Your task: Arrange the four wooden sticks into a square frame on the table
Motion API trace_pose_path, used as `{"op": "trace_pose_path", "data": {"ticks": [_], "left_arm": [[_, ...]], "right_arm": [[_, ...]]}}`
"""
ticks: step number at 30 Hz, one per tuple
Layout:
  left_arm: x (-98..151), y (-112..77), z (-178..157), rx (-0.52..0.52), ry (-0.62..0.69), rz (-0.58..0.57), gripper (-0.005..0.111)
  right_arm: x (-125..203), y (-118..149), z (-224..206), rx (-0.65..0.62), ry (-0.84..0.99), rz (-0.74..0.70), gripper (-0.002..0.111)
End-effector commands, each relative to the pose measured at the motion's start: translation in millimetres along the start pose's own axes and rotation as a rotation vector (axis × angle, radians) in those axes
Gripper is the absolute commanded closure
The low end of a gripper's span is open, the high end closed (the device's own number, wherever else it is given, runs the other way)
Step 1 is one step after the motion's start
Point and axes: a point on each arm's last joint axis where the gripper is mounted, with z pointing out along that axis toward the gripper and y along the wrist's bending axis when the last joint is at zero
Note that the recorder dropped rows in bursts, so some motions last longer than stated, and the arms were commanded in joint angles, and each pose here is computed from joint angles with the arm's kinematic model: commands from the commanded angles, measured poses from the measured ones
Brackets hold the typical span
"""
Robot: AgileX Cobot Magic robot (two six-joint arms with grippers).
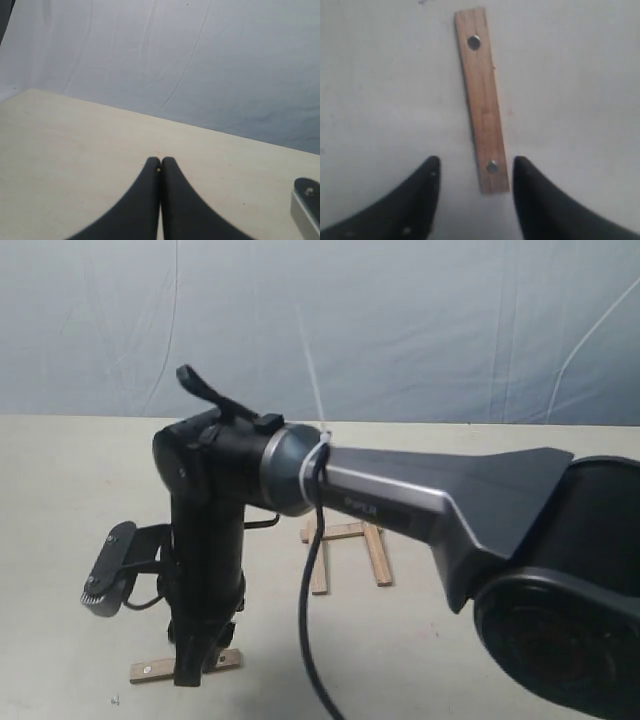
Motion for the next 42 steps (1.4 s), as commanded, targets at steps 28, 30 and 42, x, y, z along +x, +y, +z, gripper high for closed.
{"op": "trace_pose_path", "data": {"ticks": [28,30,42], "left_arm": [[1,0.0,0,0.005,0.002,0.003,0.107],[1,0.0,0,0.005,0.002,0.003,0.107],[1,0.0,0,0.005,0.002,0.003,0.107]], "right_arm": [[47,-11,-42,0.027,0.046,-0.019,0.109],[81,-11,-36,0.015,0.117,0.000,0.109],[162,-37,9,0.116,0.067,-0.061,0.109]]}}
